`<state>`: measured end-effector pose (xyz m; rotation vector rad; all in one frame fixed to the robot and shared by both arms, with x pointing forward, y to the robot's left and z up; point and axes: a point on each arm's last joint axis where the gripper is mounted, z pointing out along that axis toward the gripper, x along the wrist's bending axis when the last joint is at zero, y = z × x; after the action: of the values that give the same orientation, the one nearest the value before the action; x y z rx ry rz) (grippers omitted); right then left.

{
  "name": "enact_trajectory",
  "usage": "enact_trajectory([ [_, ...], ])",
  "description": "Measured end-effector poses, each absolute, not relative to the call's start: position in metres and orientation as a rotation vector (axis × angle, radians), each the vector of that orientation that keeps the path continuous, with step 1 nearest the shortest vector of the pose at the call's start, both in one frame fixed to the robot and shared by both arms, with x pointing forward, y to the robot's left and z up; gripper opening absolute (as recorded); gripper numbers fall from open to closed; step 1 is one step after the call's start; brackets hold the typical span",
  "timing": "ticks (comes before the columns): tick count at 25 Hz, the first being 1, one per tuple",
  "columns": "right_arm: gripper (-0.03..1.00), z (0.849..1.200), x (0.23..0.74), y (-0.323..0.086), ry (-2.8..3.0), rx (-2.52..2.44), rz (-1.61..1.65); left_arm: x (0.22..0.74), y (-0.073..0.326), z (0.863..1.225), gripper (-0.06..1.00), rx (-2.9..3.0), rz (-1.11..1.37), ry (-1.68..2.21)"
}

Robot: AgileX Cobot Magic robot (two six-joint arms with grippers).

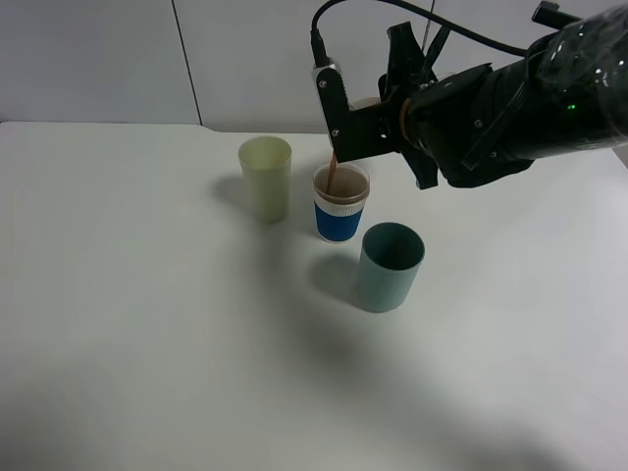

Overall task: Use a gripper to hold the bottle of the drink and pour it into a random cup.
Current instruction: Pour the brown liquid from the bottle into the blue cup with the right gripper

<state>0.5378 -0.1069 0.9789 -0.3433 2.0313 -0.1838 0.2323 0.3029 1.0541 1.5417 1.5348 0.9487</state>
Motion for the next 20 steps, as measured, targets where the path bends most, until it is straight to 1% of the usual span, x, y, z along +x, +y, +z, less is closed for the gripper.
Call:
enact_trajectory([
  [20, 0.37, 0.9789, 0.5378, -0.1069, 2.020, -0.416, -0.228, 0.2323, 0.3029, 1.0541, 0.93, 1.542, 0.949, 1.535],
])
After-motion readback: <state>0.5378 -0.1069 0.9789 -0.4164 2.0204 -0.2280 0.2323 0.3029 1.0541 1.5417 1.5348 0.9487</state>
